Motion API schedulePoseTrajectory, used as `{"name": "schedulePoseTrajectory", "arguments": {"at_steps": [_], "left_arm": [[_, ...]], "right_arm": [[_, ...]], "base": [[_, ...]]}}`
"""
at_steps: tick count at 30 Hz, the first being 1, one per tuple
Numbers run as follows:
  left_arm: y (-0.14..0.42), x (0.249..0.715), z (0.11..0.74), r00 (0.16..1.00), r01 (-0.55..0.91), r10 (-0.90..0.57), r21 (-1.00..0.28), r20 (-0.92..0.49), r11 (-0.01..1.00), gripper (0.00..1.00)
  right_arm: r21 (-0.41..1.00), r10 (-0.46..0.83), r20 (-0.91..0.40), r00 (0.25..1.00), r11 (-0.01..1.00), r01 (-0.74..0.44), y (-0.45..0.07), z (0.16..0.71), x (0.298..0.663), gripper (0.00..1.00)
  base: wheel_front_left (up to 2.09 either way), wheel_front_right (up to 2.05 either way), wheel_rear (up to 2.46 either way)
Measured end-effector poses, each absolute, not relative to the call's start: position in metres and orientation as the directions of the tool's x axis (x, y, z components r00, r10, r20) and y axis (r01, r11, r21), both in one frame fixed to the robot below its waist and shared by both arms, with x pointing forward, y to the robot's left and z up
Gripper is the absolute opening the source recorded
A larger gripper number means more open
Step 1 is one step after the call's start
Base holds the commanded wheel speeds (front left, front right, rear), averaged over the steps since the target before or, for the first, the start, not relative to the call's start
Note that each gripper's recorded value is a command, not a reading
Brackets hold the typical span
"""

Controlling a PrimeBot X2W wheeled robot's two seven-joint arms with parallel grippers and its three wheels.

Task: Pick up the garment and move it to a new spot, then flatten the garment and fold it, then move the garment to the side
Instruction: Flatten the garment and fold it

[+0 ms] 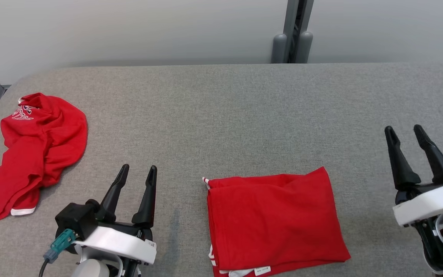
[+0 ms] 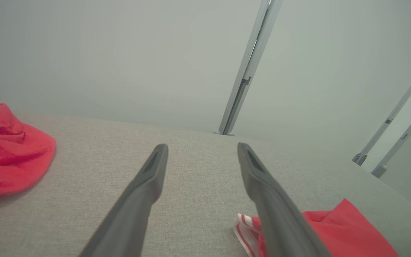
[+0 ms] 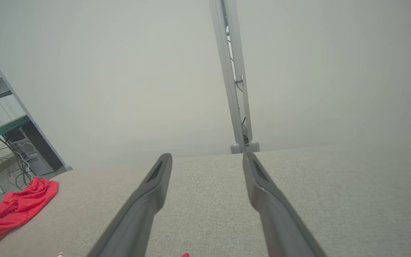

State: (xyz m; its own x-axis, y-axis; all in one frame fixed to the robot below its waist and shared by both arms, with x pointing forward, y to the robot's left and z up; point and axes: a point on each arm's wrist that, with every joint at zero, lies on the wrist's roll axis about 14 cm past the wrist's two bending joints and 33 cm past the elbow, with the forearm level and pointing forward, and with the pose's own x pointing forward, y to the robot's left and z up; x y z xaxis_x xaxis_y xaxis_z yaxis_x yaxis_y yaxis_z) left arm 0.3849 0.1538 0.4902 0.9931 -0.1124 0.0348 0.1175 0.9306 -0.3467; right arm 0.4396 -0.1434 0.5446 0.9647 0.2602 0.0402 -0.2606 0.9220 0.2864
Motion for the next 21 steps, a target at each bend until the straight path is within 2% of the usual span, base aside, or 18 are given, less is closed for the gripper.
{"name": "schedulePoseTrajectory", "arguments": {"at_steps": [4, 10, 21], "left_arm": [[0.149, 0.387, 0.489, 0.992, 0.129, -0.125, -0.339, 0.034, 0.932, 1.0], [0.148, 0.386, 0.493, 0.991, 0.135, -0.127, -0.313, 0.046, 0.94, 1.0], [0.17, 0.374, 0.51, 0.994, 0.066, -0.041, -0.253, 0.1, 0.965, 1.0]], "right_arm": [[0.217, 0.195, 0.088, 0.977, 0.953, -0.209, -0.161, 0.538, 0.434, 1.0], [0.21, 0.138, 0.123, 0.983, 0.964, -0.162, -0.167, 0.527, 0.423, 1.0], [0.185, 0.203, 0.079, 0.976, 0.959, -0.215, -0.141, 0.504, 0.416, 1.0]], "base": [[0.0, 0.0, 0.0], [0.0, 0.0, 0.0], [0.0, 0.0, 0.0]]}}
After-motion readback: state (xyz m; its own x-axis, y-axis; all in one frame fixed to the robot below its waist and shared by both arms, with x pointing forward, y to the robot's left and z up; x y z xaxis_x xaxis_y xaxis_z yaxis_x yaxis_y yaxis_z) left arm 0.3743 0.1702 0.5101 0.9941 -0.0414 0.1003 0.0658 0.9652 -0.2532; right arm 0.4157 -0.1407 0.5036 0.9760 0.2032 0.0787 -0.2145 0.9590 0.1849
